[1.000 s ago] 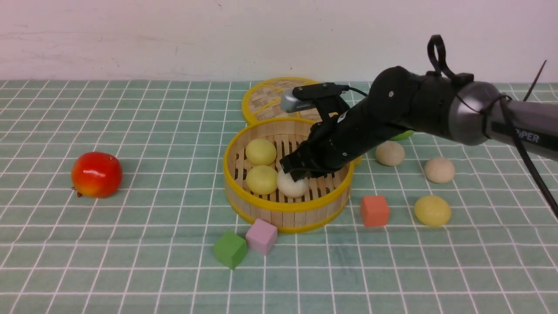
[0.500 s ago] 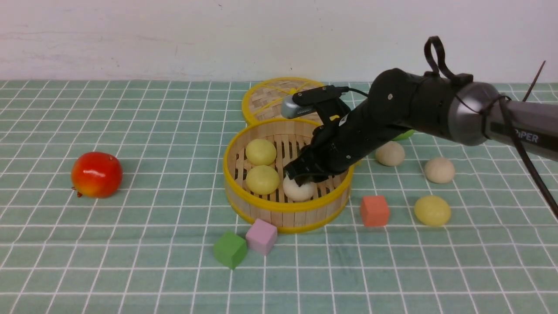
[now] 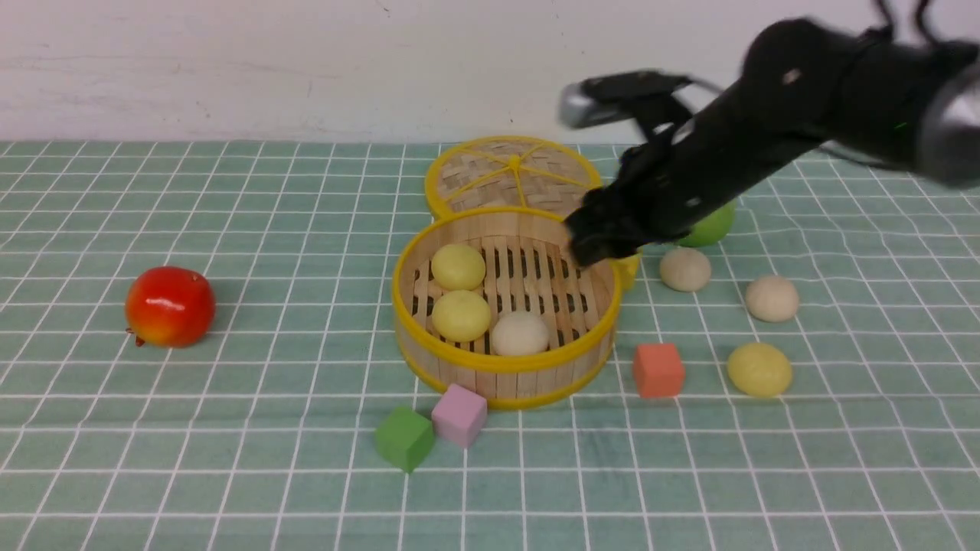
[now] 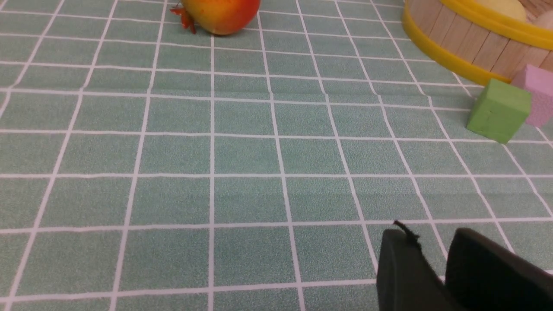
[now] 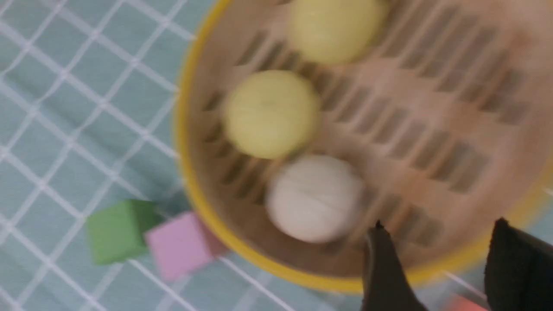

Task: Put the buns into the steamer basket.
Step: Use the right arm to grab a steamed stuffed bun

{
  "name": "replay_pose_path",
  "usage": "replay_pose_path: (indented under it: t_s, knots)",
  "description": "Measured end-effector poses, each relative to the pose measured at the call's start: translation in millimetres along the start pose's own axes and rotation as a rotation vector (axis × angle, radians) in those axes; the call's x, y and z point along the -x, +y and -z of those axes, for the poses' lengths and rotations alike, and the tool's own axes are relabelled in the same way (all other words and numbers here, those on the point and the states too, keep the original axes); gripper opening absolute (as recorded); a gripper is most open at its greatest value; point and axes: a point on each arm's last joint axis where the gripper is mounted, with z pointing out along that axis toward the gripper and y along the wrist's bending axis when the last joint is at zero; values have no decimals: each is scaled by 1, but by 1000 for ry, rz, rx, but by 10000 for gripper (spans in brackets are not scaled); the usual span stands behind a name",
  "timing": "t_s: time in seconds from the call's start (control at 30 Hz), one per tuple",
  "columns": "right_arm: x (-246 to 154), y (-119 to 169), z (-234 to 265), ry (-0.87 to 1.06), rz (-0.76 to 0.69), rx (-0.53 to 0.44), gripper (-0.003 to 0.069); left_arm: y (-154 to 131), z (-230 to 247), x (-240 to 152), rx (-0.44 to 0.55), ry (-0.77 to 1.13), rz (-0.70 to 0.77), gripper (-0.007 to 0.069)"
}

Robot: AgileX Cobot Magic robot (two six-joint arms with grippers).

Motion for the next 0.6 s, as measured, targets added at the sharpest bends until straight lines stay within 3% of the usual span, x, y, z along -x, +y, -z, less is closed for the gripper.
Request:
replay_pose_path:
  t_s: [0.2,0.6]
  knots:
    - [-16,-57,22,129,-166,-145,304,0,0,0,0,0,0,165]
    - [-59,-97,-21,322,-323,-226,272,0,0,0,0,0,0,165]
